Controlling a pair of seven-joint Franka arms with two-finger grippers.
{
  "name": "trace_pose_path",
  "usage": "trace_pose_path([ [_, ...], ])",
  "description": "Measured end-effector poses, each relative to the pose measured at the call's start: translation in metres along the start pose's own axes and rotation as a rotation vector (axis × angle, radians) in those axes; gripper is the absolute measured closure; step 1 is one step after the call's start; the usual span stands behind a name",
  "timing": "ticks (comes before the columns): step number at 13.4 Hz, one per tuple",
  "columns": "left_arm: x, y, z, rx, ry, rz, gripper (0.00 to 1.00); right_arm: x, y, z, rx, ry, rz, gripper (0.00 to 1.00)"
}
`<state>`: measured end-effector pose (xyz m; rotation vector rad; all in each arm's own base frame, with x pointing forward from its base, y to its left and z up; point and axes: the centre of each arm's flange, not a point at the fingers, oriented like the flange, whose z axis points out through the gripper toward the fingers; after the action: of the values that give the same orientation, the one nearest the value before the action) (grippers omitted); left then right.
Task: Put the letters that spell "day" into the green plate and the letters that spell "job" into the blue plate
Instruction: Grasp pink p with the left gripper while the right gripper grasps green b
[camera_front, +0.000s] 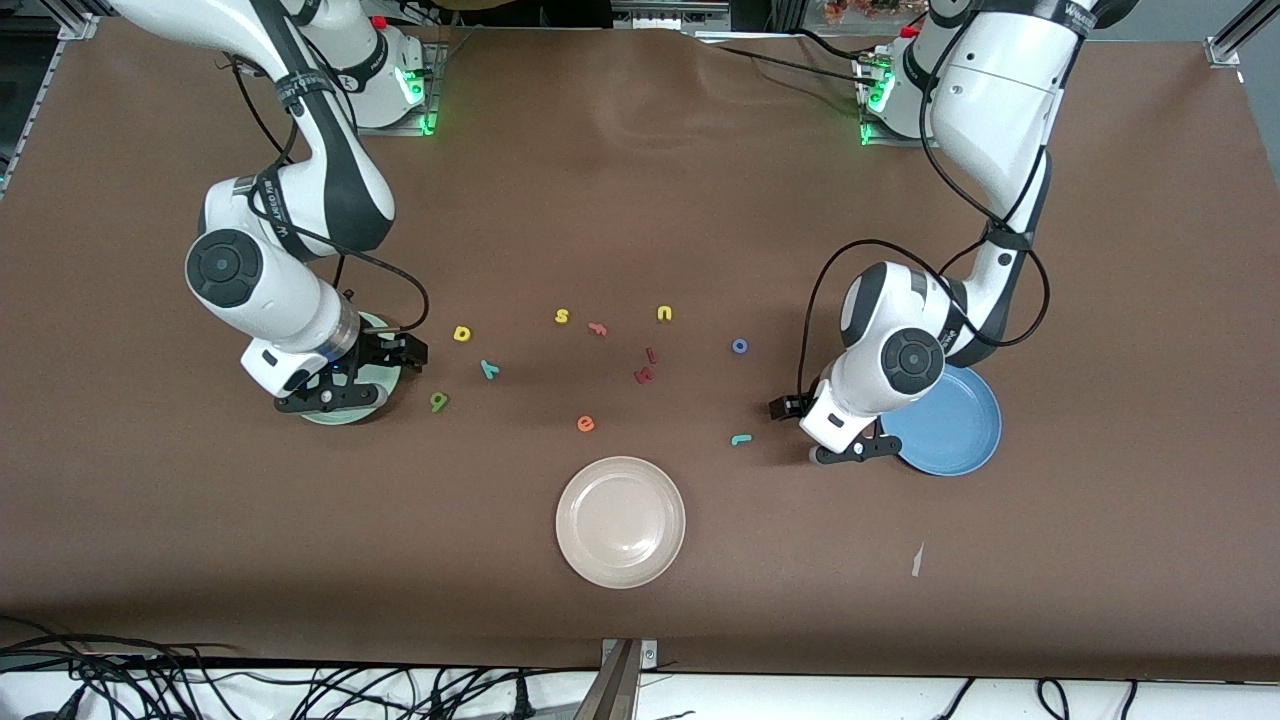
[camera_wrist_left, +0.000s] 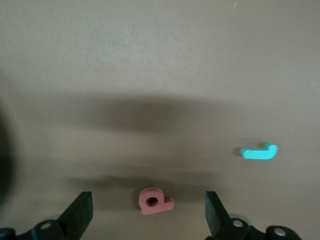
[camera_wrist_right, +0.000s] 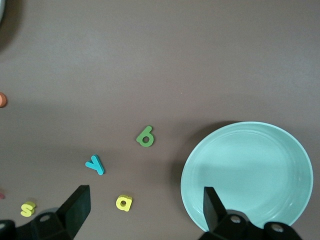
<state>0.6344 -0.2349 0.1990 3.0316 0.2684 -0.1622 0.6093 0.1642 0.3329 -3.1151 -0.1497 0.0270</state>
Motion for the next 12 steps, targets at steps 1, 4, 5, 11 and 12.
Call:
trace_pose_path([
  [1,-0.001,-0.001,0.004,0.002,-0.003,-0.001,0.02,-0.002,0.000,0.004,0.009,-0.004,0.008,0.00],
  [4,-0.007,0.001,0.012,0.005,-0.001,-0.005,0.06,-0.008,0.001,0.031,0.066,-0.028,0.079,0.00],
  [5,-0.011,0.002,0.018,0.004,0.009,-0.007,0.06,-0.008,0.004,0.043,0.073,-0.037,0.117,0.00],
  [11,-0.027,0.010,0.038,0.003,0.039,-0.023,0.14,0.001,0.009,0.104,0.074,-0.046,0.400,0.02],
  [12,-0.027,0.010,0.038,0.003,0.039,-0.025,0.19,0.004,0.004,0.107,0.072,-0.046,0.430,0.02],
])
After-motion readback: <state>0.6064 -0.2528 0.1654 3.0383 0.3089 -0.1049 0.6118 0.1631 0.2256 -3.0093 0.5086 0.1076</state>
